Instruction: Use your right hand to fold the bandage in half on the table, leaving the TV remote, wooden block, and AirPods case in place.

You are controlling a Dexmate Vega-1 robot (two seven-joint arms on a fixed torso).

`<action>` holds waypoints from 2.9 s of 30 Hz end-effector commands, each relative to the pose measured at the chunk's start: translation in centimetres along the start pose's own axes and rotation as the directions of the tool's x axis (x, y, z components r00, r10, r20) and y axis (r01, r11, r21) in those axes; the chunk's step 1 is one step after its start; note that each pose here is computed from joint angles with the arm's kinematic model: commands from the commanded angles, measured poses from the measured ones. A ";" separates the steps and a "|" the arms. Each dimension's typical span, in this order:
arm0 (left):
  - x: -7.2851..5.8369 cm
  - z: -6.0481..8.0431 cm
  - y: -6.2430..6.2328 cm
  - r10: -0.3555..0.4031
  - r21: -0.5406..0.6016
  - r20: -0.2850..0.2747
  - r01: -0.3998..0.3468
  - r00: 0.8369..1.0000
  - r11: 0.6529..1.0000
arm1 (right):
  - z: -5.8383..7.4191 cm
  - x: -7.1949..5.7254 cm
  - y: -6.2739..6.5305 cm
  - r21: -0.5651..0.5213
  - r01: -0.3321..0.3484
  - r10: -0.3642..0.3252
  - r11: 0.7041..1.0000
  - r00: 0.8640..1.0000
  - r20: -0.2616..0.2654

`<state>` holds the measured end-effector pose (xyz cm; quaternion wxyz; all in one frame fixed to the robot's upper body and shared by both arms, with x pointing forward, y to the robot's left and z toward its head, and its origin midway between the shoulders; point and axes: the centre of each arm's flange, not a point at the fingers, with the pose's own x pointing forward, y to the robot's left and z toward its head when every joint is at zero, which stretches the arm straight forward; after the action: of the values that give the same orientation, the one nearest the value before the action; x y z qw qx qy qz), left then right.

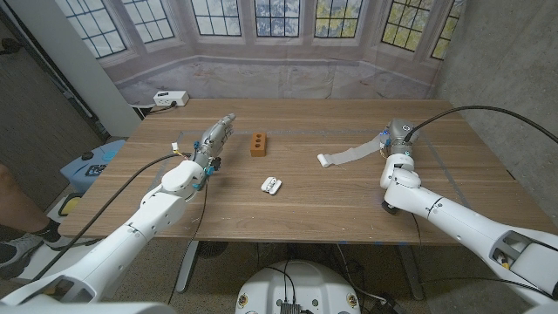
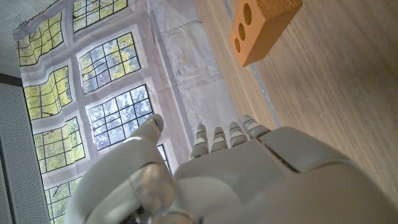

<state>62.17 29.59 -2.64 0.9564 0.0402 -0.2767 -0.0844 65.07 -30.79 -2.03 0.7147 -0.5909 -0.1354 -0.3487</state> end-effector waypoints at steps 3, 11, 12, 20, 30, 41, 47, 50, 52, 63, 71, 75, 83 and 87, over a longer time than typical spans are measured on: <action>-0.2 0.7 0.5 0.003 0.051 0.003 -0.003 1.000 0.999 | 1.8 0.3 -0.4 0.016 0.010 -0.011 1.000 0.999 0.038; -0.2 0.6 0.6 0.005 0.048 0.007 -0.005 1.000 0.999 | 2.5 0.1 -0.8 0.021 0.019 -0.020 1.000 0.998 0.051; -0.2 0.6 0.6 0.004 0.047 0.007 -0.004 1.000 0.999 | 2.6 0.0 -0.9 0.021 0.020 -0.021 1.000 0.998 0.053; -0.1 0.3 0.6 -0.002 0.041 0.010 0.002 1.000 0.999 | 3.1 -0.6 -1.5 0.017 0.027 -0.028 0.999 0.998 0.060; -0.1 0.1 0.6 -0.007 0.039 0.008 0.007 1.000 0.999 | 3.5 -1.5 -2.0 0.009 0.022 -0.023 1.000 0.998 0.055; 0.0 0.2 0.7 -0.027 0.050 0.007 0.026 1.000 0.998 | 4.0 -2.4 -2.3 0.009 0.021 -0.022 1.000 0.999 0.028; 0.0 0.2 0.7 -0.026 0.049 0.008 0.026 1.000 0.998 | 4.3 -2.7 -2.7 0.004 0.021 -0.021 1.000 1.000 0.017; 0.0 0.2 0.7 -0.025 0.048 0.008 0.024 1.000 0.999 | 4.4 -2.9 -2.9 -0.002 0.021 -0.021 1.000 1.000 0.013; 0.0 0.2 0.7 -0.025 0.048 0.007 0.024 1.000 0.999 | 4.5 -3.0 -3.1 -0.005 0.021 -0.021 1.000 1.000 0.009; 0.1 0.0 0.6 -0.029 0.046 0.004 0.029 1.000 0.999 | 4.9 -3.7 -3.7 -0.031 0.015 -0.015 0.999 1.000 0.010; 0.1 0.0 0.6 -0.031 0.046 0.003 0.031 1.000 0.998 | 5.3 -3.8 -3.9 -0.071 0.003 -0.002 0.998 1.000 0.007; 0.1 0.0 0.6 -0.032 0.045 0.003 0.032 0.999 0.998 | 5.7 -3.8 -4.2 -0.094 0.005 -0.004 0.996 1.000 0.007; 0.2 -0.2 0.5 -0.032 0.039 0.007 0.032 0.999 0.999 | 6.4 -3.6 -5.1 -0.134 0.003 -0.002 0.991 1.000 0.007; 0.2 -0.4 0.5 -0.030 0.035 0.006 0.030 1.000 0.999 | 6.9 -3.5 -5.4 -0.163 0.000 0.003 0.987 1.000 0.013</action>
<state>62.47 30.16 -2.62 0.9536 0.0651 -0.2790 -0.0925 60.86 -24.88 0.26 0.6858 -0.6246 -0.1118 -0.3566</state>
